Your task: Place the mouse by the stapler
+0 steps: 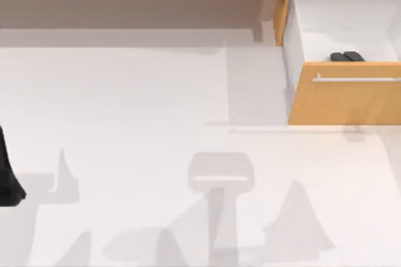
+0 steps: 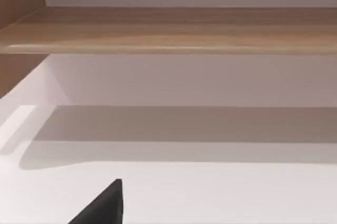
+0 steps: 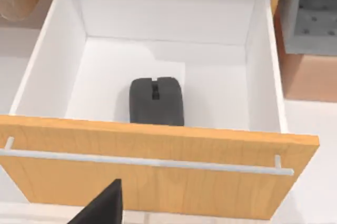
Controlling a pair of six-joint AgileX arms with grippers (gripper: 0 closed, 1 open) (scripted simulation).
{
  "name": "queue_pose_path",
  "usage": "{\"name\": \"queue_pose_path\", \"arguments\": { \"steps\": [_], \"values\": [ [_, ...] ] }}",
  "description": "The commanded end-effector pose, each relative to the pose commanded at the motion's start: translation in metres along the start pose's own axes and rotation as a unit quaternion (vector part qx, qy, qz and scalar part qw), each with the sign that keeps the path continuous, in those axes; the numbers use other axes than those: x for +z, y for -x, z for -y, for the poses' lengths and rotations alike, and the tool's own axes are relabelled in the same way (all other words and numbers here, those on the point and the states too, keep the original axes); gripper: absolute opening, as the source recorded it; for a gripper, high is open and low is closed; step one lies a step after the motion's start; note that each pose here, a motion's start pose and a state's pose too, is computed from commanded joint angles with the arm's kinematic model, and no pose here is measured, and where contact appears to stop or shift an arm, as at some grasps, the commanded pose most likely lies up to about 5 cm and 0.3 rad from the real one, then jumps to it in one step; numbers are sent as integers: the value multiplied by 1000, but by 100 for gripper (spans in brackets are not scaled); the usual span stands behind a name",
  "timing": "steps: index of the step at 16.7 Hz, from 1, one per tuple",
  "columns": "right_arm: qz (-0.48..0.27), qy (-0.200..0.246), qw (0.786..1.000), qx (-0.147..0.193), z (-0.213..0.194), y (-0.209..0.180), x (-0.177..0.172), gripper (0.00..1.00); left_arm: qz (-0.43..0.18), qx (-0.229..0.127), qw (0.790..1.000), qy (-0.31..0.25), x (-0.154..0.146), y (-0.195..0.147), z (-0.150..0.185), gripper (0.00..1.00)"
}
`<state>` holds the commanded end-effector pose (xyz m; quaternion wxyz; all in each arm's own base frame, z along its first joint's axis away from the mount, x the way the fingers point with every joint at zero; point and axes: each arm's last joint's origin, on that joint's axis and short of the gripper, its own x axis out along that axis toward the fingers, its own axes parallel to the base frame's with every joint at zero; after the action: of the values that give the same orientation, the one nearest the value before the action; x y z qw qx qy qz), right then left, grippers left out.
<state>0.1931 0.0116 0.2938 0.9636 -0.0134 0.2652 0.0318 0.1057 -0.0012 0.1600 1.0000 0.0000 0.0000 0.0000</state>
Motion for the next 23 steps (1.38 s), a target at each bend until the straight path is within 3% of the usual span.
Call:
{"name": "queue_pose_path", "arguments": {
  "steps": [6, 9, 13, 17, 23],
  "values": [
    [-203, 18, 979, 22, -15, -121, 79, 100, 0, 0, 1000, 0, 0, 0, 0, 100],
    [-295, 28, 955, 29, -26, -195, 82, 100, 0, 0, 1000, 0, 0, 0, 0, 100],
    [-391, 37, 919, 33, -37, -273, 60, 100, 0, 0, 1000, 0, 0, 0, 0, 100],
    [-441, 37, 896, 31, -38, -313, 38, 100, 0, 0, 1000, 0, 0, 0, 0, 100],
    [-447, 35, 893, 30, -37, -319, 36, 100, 0, 0, 1000, 0, 0, 0, 0, 100]
  ]
}}
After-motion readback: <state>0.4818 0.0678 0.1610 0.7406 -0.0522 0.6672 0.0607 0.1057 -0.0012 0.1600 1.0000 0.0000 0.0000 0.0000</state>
